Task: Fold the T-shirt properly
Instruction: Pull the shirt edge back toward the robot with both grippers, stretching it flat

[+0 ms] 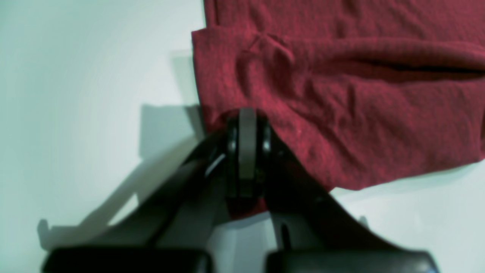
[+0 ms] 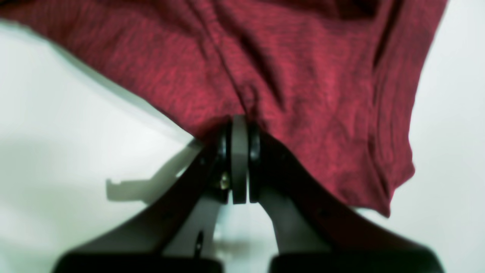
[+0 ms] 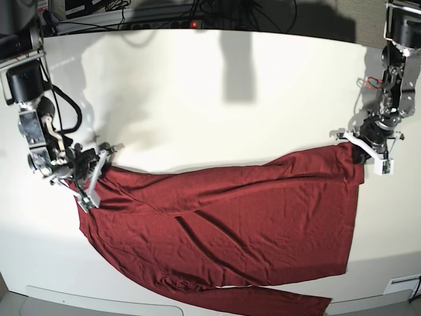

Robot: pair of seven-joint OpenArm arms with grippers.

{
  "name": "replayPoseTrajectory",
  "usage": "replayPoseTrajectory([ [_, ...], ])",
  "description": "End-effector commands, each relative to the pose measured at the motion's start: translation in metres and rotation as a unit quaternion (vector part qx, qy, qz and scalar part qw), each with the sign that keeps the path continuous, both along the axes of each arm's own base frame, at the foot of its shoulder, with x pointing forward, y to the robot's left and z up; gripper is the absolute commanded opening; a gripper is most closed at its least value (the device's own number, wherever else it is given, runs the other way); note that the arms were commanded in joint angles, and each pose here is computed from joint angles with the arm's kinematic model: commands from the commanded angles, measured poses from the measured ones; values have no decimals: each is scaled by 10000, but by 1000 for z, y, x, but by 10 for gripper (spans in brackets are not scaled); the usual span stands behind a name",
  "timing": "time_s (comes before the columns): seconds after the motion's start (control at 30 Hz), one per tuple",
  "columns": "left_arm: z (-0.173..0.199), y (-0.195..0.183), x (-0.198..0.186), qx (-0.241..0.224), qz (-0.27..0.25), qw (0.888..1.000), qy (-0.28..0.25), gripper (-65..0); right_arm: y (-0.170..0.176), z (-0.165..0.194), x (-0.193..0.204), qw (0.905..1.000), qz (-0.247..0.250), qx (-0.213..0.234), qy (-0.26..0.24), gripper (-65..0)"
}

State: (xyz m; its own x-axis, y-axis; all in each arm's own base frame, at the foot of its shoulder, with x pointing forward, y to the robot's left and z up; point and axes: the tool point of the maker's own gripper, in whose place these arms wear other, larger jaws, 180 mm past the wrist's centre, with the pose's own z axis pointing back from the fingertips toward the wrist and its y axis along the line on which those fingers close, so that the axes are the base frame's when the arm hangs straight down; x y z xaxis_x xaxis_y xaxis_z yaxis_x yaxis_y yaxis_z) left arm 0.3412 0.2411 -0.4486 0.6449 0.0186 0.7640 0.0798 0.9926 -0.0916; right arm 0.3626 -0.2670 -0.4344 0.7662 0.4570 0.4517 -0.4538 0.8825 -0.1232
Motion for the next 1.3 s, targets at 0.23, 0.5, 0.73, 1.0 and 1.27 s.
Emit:
replayPoseTrajectory([
  [0.23, -24, -3, -35, 176, -423, 9968, 657, -650, -59, 11, -31, 9996, -269, 17, 115, -650],
  [0.5, -43, -12, -87, 507, -811, 9899, 1049, -650, -67, -15, -77, 9978, -276, -23, 598, -650],
  [0.73, -42, 21, -117, 874, -330, 9899, 1067, -650, -34, -32, -121, 9940, 394, 235, 993, -650],
  [1.0, -30, 84, -156, 880, 330, 9895, 1103, -650, -4, -33, -169, 9893, 759, 495, 1142, -650],
  [1.27, -34, 91, -198, 785, 246, 9878, 1321, -650, 14, -24, -229, 9841, 912, 646, 1382, -650],
])
